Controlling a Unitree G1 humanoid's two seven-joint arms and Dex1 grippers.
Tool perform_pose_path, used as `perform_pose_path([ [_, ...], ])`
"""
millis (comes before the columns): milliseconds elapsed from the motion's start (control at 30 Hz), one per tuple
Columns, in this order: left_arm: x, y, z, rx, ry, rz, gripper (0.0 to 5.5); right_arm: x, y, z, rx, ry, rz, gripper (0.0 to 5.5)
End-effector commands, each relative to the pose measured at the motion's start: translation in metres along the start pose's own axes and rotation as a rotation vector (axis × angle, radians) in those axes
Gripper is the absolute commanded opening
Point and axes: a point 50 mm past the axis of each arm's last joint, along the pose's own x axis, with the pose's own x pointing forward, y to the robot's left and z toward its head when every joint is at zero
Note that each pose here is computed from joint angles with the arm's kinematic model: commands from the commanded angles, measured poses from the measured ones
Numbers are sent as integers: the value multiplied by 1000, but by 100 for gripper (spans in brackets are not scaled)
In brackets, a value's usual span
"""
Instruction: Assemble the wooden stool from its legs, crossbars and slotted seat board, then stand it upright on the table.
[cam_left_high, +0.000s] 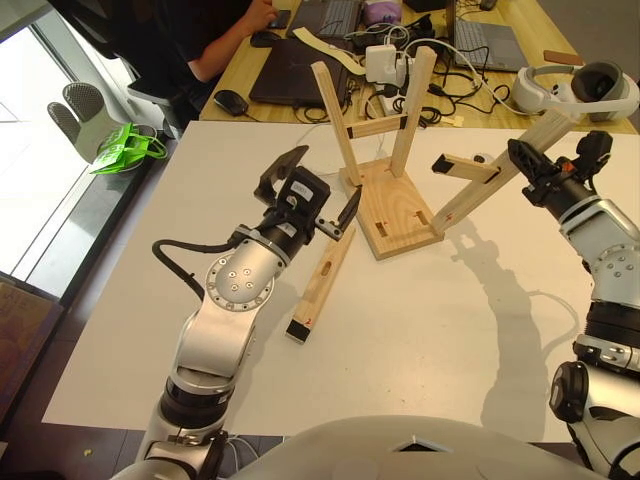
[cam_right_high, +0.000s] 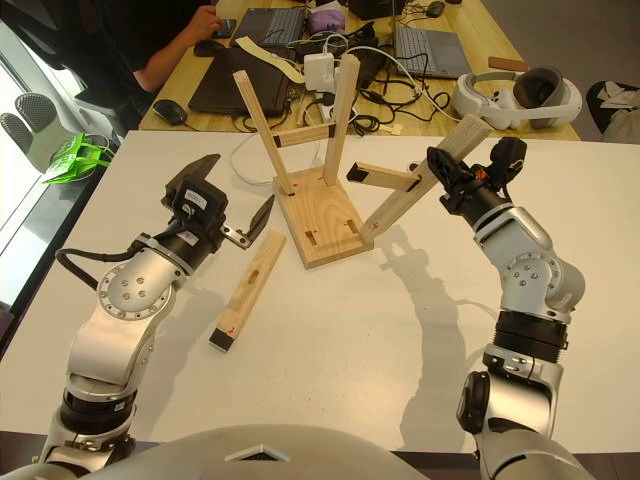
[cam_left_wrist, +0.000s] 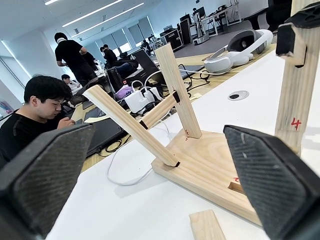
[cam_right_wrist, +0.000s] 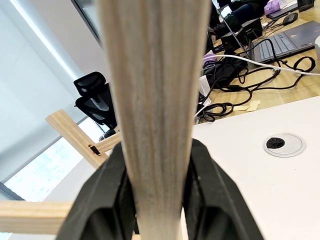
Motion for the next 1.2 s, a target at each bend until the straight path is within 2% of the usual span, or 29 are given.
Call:
perform_pose_path([
  [33, 3, 3, 2, 12, -6, 12, 478, 15, 7, -2, -11, -39, 44, 100],
  [300, 4, 4, 4, 15, -15, 12, 478, 30, 4, -12, -39, -15, 106, 100],
  [767, 3, 6, 4, 25, -15, 31, 478, 32, 0, -23, -165, 43, 110, 100],
  [1000, 2, 7, 5, 42, -15, 37, 478, 20, 16, -47, -280, 171, 208, 100],
  [1200, 2, 6, 5, 55, -13, 38, 478, 9, 19, -66, -384, 288, 202, 100],
])
